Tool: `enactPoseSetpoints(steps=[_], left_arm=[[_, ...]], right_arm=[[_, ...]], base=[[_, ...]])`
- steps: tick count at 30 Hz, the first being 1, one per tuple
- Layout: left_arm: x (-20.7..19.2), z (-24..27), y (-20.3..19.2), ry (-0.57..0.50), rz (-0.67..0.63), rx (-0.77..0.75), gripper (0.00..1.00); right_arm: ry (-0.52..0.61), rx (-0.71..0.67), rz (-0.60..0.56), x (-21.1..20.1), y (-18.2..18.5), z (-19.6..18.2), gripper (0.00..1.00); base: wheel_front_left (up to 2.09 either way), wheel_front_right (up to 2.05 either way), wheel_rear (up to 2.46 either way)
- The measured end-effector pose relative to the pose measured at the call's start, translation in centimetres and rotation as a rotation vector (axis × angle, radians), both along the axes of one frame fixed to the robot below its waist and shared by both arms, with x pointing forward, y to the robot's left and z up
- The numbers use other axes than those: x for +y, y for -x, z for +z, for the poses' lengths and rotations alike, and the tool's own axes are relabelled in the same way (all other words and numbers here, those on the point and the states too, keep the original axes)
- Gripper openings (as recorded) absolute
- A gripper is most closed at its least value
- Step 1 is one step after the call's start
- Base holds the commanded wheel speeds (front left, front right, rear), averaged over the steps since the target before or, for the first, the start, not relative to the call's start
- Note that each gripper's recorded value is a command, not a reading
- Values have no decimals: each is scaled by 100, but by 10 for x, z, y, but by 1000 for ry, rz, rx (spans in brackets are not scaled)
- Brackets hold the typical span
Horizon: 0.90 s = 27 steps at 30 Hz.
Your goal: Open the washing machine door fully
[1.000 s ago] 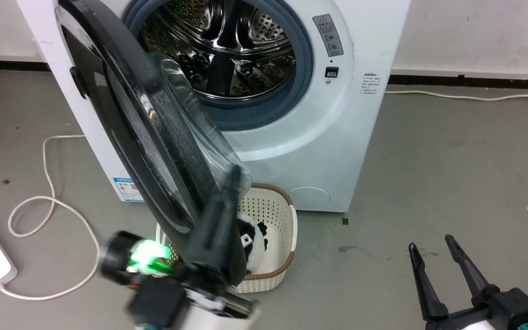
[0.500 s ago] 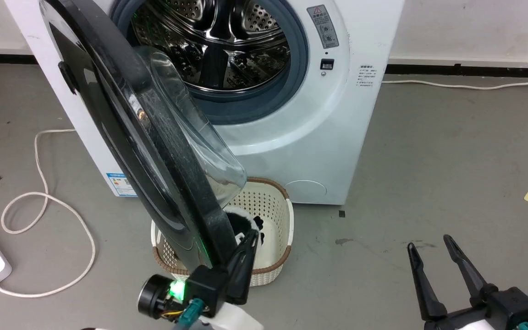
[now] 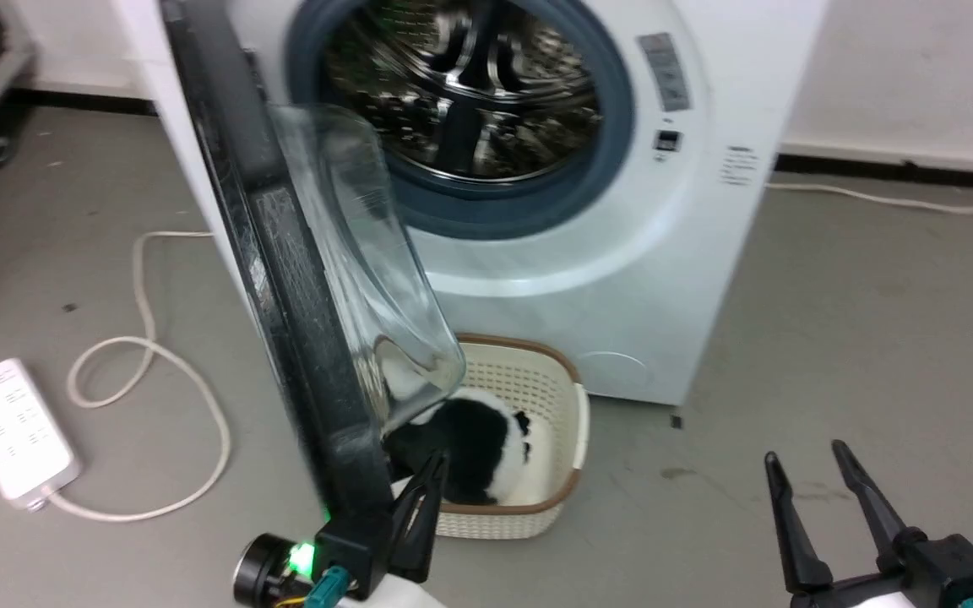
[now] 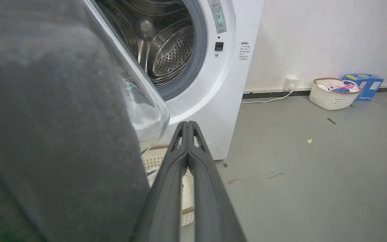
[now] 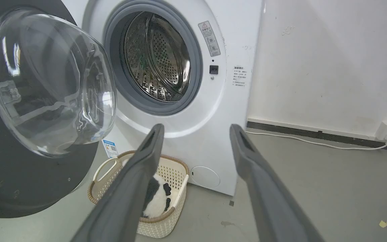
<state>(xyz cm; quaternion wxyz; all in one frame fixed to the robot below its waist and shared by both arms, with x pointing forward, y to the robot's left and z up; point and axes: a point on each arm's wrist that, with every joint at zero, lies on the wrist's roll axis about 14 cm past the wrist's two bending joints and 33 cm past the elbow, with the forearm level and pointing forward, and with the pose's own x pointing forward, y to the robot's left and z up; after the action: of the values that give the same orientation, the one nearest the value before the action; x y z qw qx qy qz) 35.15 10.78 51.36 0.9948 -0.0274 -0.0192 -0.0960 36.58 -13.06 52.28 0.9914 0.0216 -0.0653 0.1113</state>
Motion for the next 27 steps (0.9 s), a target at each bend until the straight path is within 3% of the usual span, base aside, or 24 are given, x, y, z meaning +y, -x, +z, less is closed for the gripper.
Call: enactPoseSetpoints(steps=[16,27], left_arm=[[136,5,57,-23,421,15,0],[254,3,63,-101,672,116,0]], right_arm=[[-7,0,258,86,-12,1,100],[27,80,306,104,-32,-32,100]], base=[[0,0,0],[0,0,0]])
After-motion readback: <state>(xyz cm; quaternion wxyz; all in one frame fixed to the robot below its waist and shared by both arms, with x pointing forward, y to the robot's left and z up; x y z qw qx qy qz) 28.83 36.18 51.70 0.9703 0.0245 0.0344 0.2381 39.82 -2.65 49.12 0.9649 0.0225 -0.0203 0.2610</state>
